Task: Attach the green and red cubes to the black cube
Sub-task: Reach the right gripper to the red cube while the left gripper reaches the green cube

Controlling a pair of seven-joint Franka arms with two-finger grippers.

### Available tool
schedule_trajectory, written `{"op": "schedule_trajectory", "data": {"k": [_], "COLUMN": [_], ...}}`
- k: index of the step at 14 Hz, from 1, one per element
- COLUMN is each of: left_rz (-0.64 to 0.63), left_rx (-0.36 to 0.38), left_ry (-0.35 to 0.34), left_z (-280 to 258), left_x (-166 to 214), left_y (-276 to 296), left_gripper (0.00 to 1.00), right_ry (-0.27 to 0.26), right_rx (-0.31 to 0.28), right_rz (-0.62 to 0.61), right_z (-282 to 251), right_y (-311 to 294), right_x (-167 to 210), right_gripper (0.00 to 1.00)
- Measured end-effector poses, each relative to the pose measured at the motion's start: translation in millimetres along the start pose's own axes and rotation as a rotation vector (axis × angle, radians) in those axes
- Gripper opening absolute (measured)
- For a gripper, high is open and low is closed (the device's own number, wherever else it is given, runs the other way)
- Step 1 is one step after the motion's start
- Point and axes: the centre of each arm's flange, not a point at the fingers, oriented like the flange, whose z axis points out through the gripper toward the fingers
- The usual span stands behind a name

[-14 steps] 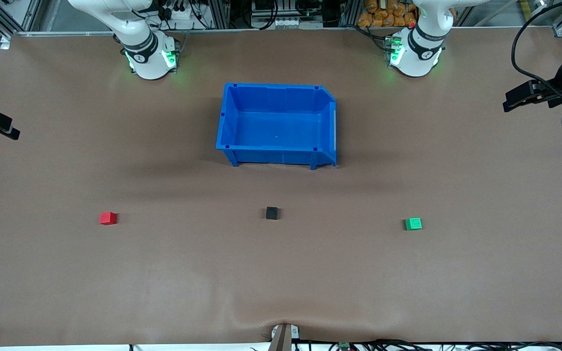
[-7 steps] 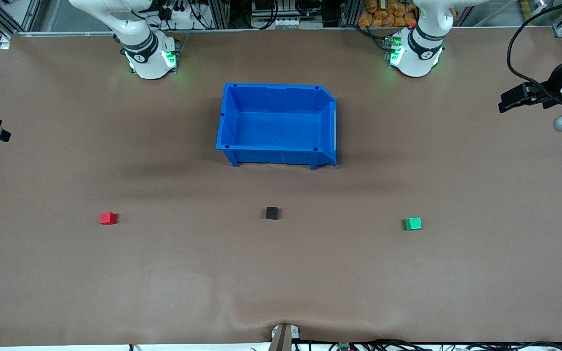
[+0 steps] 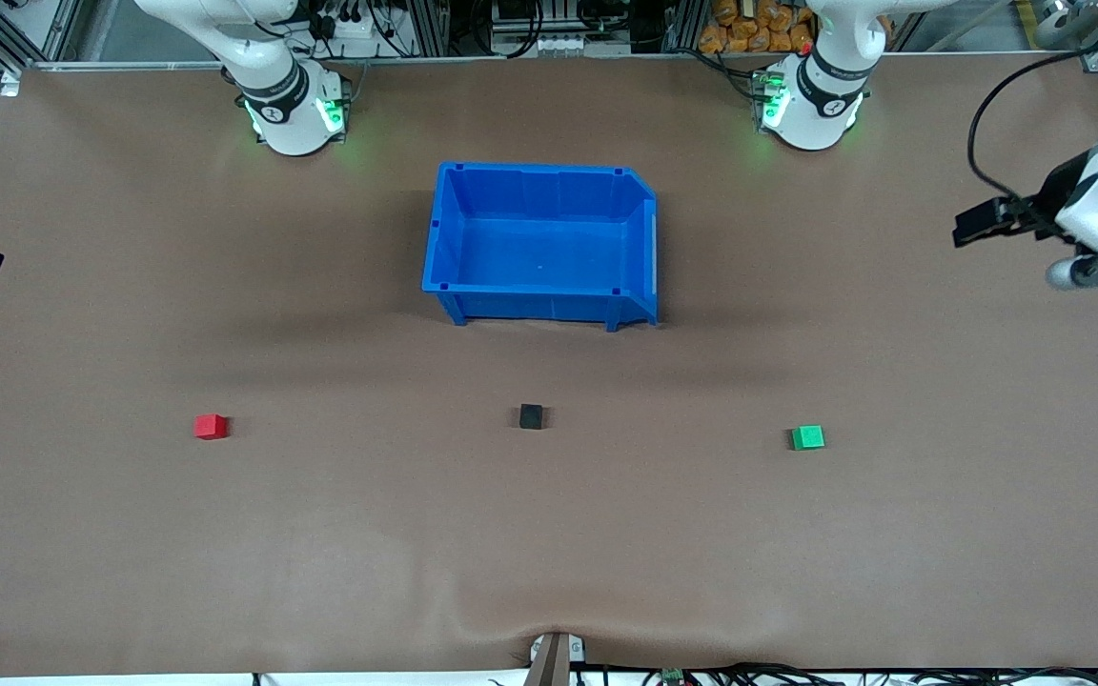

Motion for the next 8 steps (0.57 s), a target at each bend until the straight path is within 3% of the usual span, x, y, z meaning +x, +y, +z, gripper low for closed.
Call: {"op": "schedule_trajectory", "data": {"k": [4,8], "left_rz": [0.006,0.012], "left_rx": [-0.003,-0.008], "left_ry": [0.018,0.044], "left_z": [54,101], "left_x": [12,22], "left_y": [4,9], "left_gripper": [1.00,1.00], "right_ry": [-0.102,-0.263], "right_rx": [0.016,-0.005], "right_rz": [-0.057,-0.163], "right_z": [33,132], "right_y": [-32,-101], "right_x": [9,46], "right_gripper": [1.00,1.00]}}
